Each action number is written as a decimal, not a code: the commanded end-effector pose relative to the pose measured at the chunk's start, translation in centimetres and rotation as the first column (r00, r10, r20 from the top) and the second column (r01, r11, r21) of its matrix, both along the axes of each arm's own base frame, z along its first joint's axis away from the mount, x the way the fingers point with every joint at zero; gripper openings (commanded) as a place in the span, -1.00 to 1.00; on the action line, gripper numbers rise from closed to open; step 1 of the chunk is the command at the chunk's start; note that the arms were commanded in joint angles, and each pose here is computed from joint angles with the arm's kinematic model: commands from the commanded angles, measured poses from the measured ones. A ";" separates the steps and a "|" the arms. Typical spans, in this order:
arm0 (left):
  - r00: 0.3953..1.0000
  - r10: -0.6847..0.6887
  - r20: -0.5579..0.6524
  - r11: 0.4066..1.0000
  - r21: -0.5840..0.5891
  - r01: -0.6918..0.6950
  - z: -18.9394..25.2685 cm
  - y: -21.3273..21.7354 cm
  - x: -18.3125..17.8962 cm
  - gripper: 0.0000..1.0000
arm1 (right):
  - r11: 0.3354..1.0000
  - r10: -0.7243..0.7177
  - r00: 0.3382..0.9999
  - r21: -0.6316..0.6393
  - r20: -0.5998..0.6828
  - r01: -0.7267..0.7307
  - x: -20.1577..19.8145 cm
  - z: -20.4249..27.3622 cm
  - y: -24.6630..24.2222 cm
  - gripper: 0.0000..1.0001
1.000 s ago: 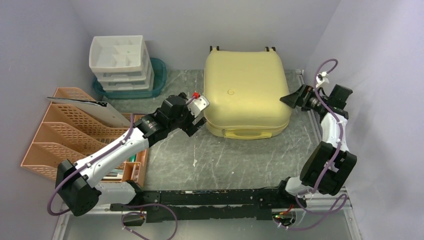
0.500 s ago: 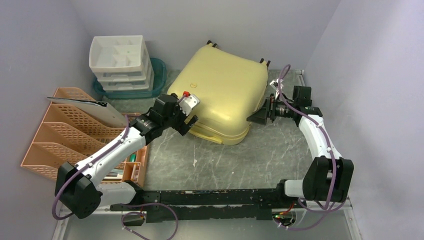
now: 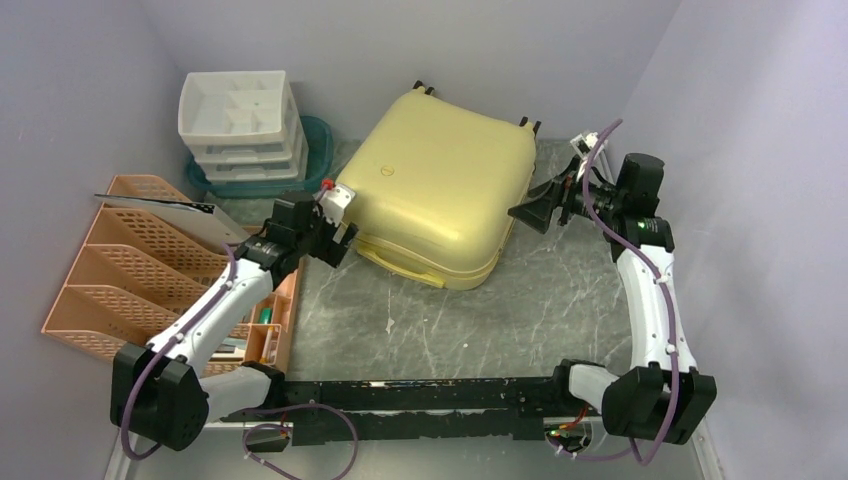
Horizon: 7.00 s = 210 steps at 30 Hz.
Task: Open, take out, and arrange the luggage
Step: Adjust the luggage at the center of the board, then unzip the luggage at the center of the board.
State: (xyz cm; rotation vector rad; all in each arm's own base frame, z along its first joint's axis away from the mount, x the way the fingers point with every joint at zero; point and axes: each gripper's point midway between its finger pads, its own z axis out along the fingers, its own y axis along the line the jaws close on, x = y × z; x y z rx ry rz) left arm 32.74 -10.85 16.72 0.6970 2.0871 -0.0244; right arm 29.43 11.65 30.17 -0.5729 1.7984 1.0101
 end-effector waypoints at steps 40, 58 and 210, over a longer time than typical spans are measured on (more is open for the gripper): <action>0.975 -0.218 0.038 0.909 -0.355 0.217 -3.6 -5.3 2.4 -0.87 | 1.000 -0.003 0.983 0.018 0.186 0.000 -0.9 1.9 0.3 1.00; 0.944 -0.317 0.091 0.890 -0.316 0.329 -3.3 -4.5 1.1 -0.38 | 1.000 -0.007 0.983 0.011 0.181 0.005 -0.6 1.3 0.2 1.00; 0.969 -0.249 0.014 0.823 -0.524 0.219 -1.3 -2.9 4.7 -0.90 | 0.999 -0.007 0.984 -0.044 0.176 0.015 0.2 -0.7 0.2 1.00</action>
